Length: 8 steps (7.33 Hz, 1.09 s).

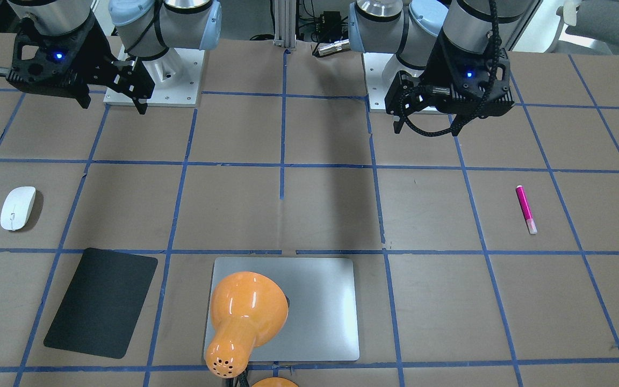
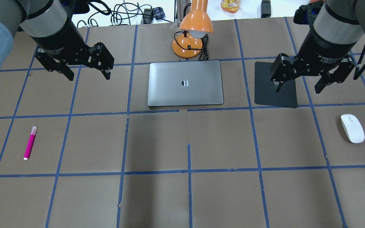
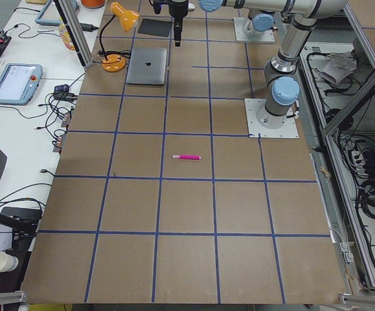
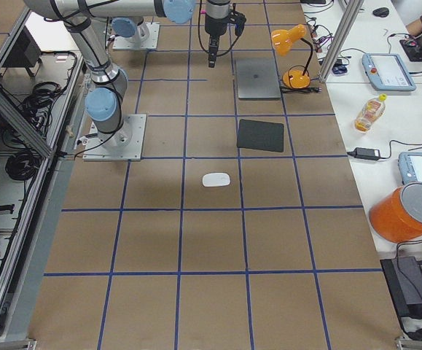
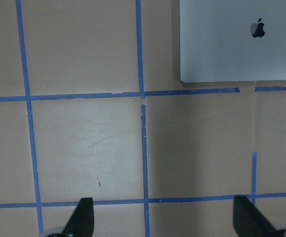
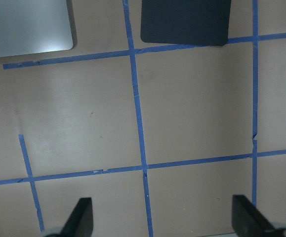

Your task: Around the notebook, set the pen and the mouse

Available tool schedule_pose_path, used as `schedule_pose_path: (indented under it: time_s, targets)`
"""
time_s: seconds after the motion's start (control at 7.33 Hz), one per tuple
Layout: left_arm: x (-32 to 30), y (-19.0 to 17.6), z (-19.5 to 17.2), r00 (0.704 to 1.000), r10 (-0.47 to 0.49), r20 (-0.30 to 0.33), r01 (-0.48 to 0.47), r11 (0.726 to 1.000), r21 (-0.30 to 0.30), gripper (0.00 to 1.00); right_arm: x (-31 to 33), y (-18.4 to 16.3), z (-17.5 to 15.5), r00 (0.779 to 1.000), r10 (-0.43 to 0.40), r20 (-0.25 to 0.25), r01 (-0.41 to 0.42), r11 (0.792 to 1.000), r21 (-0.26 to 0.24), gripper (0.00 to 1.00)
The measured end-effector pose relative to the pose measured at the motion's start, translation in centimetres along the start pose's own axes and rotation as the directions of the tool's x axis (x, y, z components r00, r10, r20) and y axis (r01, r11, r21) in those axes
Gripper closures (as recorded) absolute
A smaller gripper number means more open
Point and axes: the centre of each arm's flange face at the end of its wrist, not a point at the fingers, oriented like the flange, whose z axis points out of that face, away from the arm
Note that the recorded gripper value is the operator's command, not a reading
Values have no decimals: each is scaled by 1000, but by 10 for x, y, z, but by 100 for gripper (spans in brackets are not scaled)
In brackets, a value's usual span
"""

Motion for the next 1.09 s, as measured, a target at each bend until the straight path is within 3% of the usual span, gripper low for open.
schedule_pose_path:
  time_s: [0.68,1.09]
  targets:
    - [-1,0,0,1000,1,0,-1,1000,0,0,3,-5,6,1000,-8,-6,8,1000,-11,0]
    - [-25,-3,10,1000,-12,0,12,1000,-22,0,41,-33,28,999,40,-9,-40,998,-54,0]
